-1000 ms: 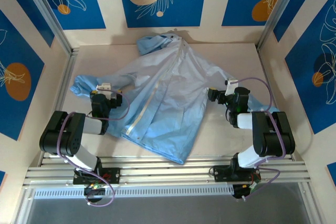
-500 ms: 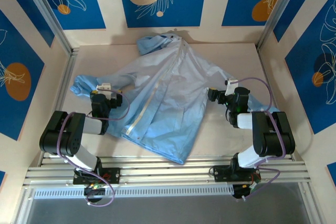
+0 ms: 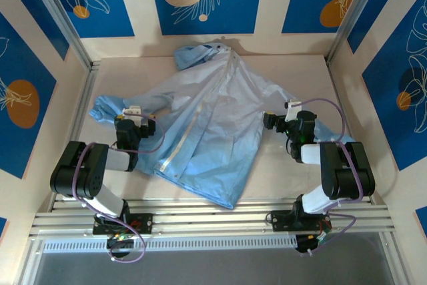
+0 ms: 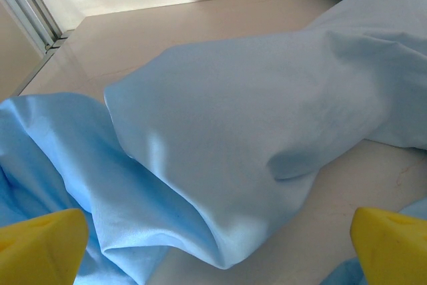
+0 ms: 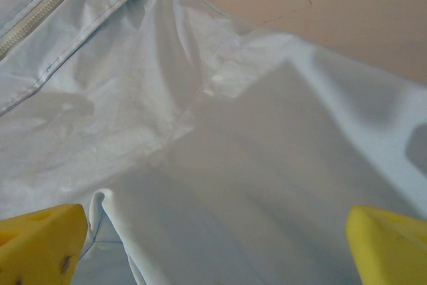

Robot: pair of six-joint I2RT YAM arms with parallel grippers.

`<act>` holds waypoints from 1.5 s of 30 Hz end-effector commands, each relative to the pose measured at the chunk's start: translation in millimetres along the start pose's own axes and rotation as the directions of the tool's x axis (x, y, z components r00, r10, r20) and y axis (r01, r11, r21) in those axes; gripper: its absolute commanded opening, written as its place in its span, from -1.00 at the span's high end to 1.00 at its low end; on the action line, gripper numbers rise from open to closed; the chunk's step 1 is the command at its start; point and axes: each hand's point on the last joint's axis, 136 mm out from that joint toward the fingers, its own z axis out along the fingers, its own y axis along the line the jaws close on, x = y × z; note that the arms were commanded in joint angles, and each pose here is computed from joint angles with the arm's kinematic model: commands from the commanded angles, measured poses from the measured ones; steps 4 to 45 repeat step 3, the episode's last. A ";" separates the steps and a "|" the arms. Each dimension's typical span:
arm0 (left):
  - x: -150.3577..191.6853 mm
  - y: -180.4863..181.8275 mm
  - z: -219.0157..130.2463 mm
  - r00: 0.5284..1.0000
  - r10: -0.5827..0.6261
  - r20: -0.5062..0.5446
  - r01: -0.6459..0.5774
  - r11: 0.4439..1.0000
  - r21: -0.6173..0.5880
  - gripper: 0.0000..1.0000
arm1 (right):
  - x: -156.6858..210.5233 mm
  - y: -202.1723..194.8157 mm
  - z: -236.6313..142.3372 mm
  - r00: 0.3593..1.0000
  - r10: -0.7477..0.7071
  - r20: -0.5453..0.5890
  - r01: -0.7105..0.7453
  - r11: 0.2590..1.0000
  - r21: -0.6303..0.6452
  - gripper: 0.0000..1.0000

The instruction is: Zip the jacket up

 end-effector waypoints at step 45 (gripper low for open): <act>-4.1 2.2 0.2 1.000 -0.002 0.012 0.002 1.000 0.008 -1.00 | -3.8 -1.2 1.7 1.000 -0.019 0.010 0.019 1.000 0.011 -0.98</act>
